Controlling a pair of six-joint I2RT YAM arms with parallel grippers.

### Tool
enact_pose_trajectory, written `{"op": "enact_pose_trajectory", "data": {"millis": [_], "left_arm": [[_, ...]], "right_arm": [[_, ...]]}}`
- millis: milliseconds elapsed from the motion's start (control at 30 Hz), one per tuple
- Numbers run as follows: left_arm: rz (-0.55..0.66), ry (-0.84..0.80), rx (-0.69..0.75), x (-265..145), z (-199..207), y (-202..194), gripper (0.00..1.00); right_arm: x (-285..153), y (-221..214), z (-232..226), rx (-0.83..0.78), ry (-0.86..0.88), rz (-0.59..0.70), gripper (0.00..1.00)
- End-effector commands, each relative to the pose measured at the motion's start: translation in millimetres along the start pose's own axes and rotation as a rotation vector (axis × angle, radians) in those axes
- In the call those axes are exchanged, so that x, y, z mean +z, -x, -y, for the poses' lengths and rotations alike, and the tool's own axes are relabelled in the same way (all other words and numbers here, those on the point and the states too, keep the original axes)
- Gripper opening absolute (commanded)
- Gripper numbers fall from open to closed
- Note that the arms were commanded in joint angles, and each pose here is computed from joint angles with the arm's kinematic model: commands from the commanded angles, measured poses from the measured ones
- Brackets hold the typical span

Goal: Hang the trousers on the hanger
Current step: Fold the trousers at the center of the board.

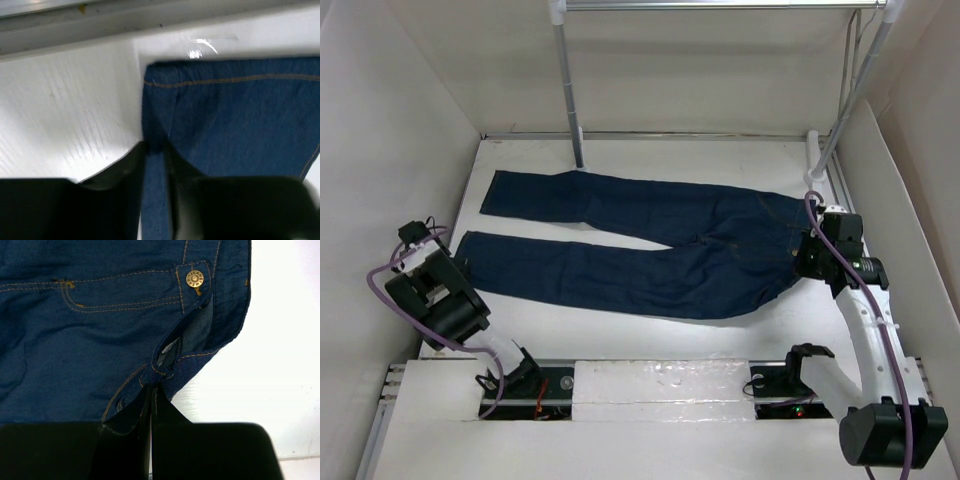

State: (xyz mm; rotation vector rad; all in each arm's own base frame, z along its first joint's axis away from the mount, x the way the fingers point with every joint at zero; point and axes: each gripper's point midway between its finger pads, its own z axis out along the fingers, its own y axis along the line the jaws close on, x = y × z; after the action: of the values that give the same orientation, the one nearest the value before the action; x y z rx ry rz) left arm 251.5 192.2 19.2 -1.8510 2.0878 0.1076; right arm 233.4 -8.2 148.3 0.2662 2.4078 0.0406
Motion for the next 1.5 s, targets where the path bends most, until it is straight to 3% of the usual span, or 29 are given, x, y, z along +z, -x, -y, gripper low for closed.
{"op": "enact_pose_trajectory", "data": {"millis": [0, 67, 300, 500, 733, 833, 1133, 1467], "left_arm": [[-0.015, 0.055, 0.010, 13.1, -11.3, -4.6, 0.11], [-0.015, 0.053, 0.015, 13.0, -10.6, -4.0, 0.00], [0.087, -0.088, 0.023, -48.7, 23.7, 26.3, 0.00], [0.128, -0.271, 0.019, -98.7, 83.8, 39.5, 0.00], [0.275, -0.484, 0.067, -174.2, 171.2, 62.3, 0.00], [0.280, -0.538, 0.069, -187.2, 201.0, 66.1, 0.00], [0.261, -0.583, 0.134, -175.6, 284.2, 53.7, 0.00], [0.233, -0.541, 0.205, -114.1, 361.8, 38.4, 0.00]], "right_arm": [[-5.7, 24.7, -2.6, 0.029, 0.015, 0.077, 0.00], [-3.7, 25.1, 3.5, 0.055, -0.001, 0.072, 0.00], [-10.3, 45.1, 30.2, 0.103, -0.124, 0.114, 0.00], [0.6, 92.0, 34.9, 0.166, -0.127, 0.188, 0.00], [19.5, 137.3, 37.3, 0.202, -0.131, 0.224, 0.00], [29.2, 148.2, 45.3, 0.218, -0.141, 0.230, 0.00], [69.0, 182.4, 70.6, 0.264, -0.141, 0.236, 0.00], [136.4, 235.8, 75.9, 0.270, -0.080, 0.233, 0.00]]}}
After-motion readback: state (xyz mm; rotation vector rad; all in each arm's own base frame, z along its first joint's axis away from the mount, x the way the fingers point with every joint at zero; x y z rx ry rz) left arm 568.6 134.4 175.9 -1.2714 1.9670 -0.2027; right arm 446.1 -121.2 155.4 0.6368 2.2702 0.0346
